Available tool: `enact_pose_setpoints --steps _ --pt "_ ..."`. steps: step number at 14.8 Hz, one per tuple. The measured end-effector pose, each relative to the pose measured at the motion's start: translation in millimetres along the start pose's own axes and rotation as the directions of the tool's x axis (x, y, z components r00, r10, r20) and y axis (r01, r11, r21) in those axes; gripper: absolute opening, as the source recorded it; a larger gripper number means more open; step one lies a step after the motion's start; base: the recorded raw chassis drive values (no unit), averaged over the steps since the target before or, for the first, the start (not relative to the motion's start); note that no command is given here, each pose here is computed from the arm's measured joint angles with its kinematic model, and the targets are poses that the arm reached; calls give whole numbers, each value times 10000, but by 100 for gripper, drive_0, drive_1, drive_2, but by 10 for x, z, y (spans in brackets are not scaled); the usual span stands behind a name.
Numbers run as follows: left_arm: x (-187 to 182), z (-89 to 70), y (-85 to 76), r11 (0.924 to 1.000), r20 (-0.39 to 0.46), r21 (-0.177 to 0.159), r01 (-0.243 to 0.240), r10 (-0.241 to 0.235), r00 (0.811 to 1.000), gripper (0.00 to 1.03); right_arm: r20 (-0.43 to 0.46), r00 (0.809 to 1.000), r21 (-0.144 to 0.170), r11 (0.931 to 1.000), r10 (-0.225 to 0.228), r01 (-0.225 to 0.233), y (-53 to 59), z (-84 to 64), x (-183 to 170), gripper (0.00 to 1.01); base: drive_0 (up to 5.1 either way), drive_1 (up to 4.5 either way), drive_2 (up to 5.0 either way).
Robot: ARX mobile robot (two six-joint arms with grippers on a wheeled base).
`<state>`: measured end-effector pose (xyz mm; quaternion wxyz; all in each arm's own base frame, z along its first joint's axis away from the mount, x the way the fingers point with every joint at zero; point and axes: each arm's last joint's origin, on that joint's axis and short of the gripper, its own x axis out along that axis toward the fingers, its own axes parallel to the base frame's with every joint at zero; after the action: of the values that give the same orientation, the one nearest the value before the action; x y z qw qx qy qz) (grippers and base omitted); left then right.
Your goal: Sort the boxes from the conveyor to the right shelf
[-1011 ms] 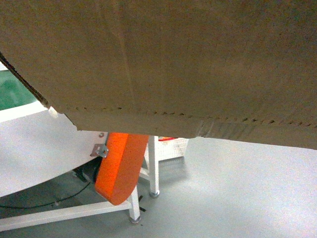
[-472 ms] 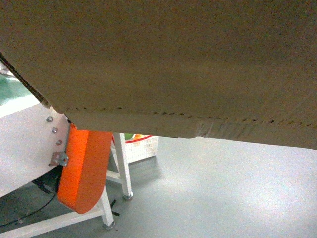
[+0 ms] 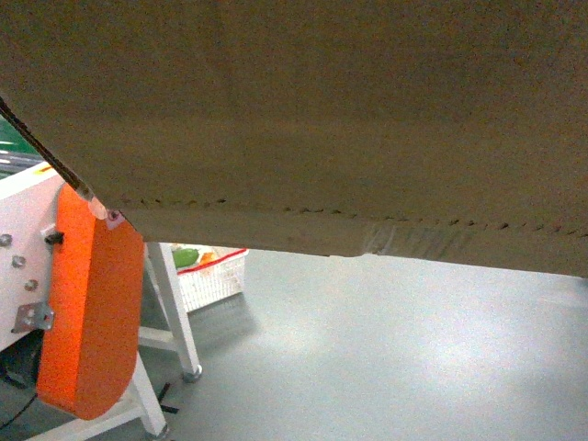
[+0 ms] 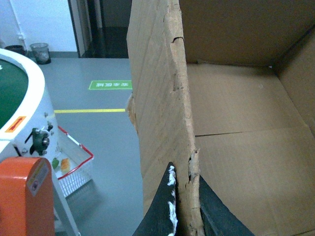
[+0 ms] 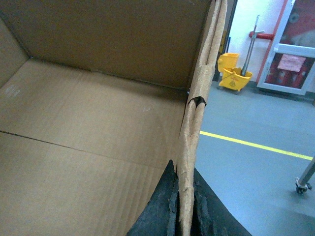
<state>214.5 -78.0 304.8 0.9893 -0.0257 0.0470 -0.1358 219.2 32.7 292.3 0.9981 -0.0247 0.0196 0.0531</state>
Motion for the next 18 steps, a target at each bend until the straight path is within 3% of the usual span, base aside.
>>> enact_pose_setpoints --steps 18 --pt "0 0 0 10000 0 0 0 0 10000 2 4 10000 0 10000 0 0 0 1 0 3 -161 -161 -161"
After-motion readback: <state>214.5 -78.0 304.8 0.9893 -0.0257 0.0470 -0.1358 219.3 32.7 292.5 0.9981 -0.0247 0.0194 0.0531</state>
